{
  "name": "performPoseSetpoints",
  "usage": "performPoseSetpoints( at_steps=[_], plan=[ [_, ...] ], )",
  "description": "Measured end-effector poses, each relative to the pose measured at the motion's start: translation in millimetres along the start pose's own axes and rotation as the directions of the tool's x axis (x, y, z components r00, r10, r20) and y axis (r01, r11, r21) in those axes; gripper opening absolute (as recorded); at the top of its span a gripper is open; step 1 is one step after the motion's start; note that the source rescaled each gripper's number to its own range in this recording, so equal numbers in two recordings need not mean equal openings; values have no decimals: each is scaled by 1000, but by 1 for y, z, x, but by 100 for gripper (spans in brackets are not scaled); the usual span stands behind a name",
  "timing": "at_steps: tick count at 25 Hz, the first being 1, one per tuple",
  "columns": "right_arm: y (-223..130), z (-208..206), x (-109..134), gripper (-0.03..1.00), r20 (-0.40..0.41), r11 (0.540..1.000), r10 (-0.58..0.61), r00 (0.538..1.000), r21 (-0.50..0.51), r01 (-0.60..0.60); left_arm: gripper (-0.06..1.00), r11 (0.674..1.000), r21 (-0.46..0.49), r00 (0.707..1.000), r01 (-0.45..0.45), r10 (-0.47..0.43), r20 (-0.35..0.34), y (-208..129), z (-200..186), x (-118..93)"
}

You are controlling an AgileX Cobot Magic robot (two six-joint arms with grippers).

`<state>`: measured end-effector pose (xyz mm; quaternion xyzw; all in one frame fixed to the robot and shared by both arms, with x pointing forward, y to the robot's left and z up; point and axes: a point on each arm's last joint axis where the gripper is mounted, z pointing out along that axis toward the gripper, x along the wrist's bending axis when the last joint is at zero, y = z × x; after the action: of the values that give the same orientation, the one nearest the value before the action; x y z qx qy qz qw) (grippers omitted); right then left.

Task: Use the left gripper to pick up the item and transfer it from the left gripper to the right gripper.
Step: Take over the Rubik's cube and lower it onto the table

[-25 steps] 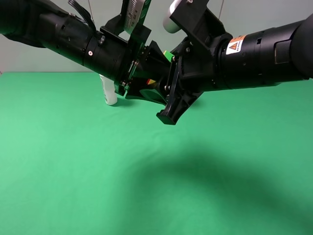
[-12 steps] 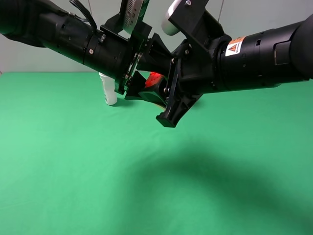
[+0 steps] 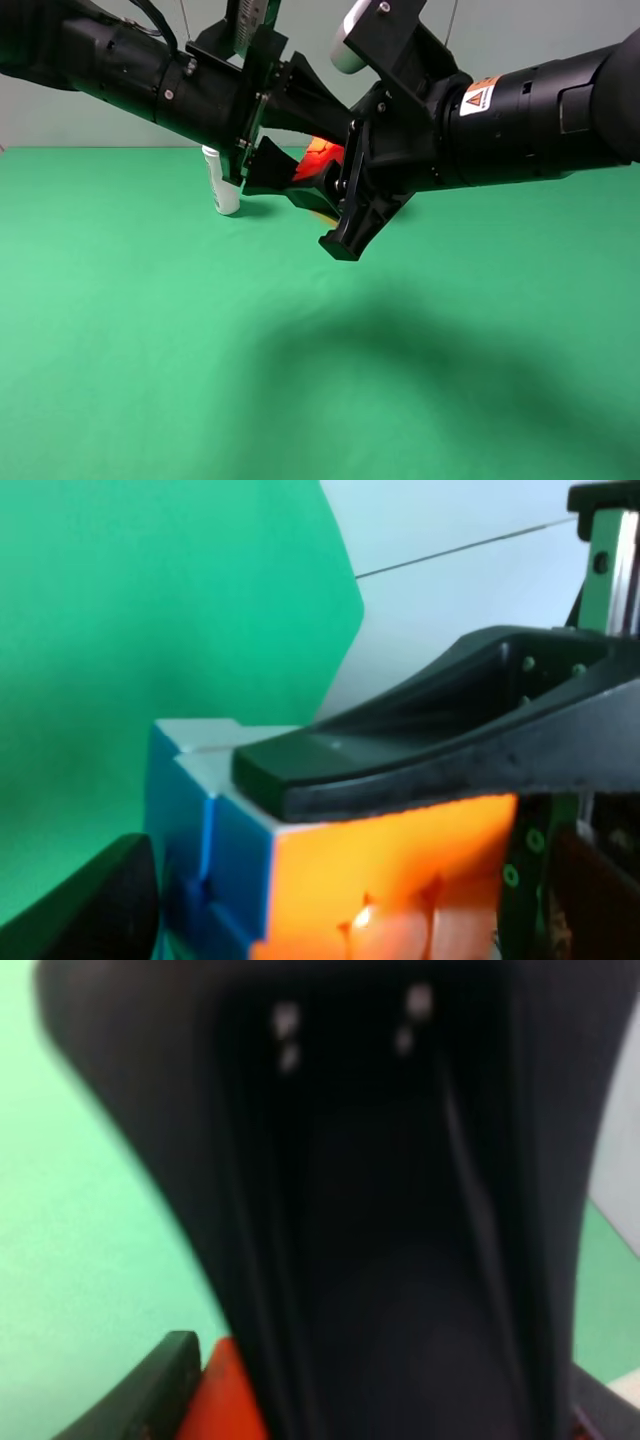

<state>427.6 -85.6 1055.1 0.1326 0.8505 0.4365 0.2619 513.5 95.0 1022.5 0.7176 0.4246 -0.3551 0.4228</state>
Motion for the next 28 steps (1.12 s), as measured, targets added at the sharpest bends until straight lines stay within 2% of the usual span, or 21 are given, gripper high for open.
performPoseSetpoints(
  at_steps=[6,16,19,21,23,28],
  plan=[
    [0,0,0,1,0,1000,0,1000,0,0,44,1000,19,997,-18,20,-71,-4,-18,-5],
    [0,0,0,1,0,1000,0,1000,0,0,45,991,25,971,-128,131,-201,-10,-39,-18],
    [0,0,0,1,0,1000,0,1000,0,0,57,991,19,967,-132,133,-218,-10,-41,-19],
    [0,0,0,1,0,1000,0,1000,0,0,79,992,-5,965,-126,121,-233,-9,-42,-20],
    [0,0,0,0,0,1000,0,1000,0,0,91,992,-36,960,-124,111,-258,-7,-45,-22],
    [0,0,0,1,0,1000,0,1000,0,0,98,980,-105,941,-168,128,-313,-5,-53,-32]
  ],
)
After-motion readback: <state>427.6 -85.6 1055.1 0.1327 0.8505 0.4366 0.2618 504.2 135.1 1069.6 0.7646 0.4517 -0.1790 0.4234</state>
